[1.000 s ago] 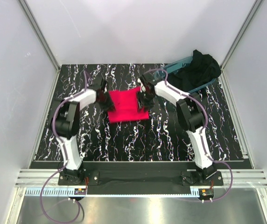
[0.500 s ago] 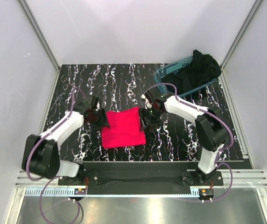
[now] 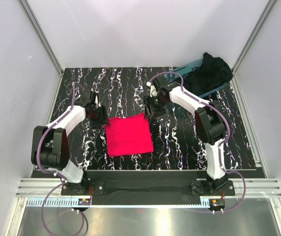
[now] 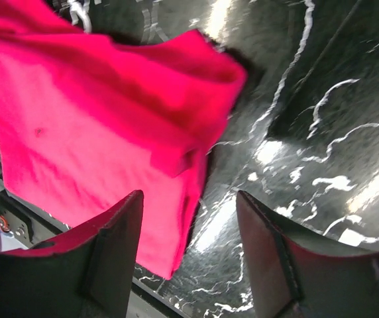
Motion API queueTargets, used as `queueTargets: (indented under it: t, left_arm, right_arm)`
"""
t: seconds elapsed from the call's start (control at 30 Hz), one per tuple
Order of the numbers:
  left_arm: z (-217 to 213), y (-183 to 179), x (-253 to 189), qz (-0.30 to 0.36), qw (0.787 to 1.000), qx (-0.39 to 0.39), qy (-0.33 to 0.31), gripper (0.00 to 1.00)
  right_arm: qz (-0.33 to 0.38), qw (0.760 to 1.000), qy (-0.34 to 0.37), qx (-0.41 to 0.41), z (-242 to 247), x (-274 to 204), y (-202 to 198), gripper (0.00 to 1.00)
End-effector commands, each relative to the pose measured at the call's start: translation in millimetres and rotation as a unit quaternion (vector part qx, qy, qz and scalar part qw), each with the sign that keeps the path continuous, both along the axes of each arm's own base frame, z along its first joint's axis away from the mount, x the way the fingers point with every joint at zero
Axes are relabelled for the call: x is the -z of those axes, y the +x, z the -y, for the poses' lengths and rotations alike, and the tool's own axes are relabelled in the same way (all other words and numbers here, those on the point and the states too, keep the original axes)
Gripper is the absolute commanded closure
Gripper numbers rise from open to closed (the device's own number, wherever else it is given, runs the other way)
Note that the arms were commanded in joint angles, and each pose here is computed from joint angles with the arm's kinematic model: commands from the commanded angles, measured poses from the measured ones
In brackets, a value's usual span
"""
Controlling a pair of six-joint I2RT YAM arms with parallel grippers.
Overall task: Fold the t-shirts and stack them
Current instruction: Fold the tshirt
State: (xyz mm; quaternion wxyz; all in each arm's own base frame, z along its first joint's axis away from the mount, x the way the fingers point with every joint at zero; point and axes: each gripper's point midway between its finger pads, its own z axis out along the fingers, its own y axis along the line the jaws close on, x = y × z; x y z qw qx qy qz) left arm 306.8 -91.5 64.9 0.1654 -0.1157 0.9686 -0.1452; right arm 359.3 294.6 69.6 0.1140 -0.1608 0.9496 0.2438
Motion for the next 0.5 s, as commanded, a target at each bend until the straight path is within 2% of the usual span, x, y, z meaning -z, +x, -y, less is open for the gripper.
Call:
queueTargets:
  t: [0.0, 0.37, 0.47]
  left_arm:
    - [11, 23, -14, 0.036, 0.999, 0.021, -0.029, 0.45]
    - [8, 40, -8, 0.036, 0.999, 0.013, -0.023, 0.46]
    - [8, 41, -6, 0.034, 0.999, 0.013, -0.026, 0.46]
  right_arm:
    - [-0.002, 0.999, 0.039, -0.026, -13, -10, 4, 0.36]
    - [0.002, 0.997, 0.070, -0.025, -31, -8, 19, 0.41]
    - [-0.001, 0.997, 0.070, -0.021, -34, -5, 24, 0.47]
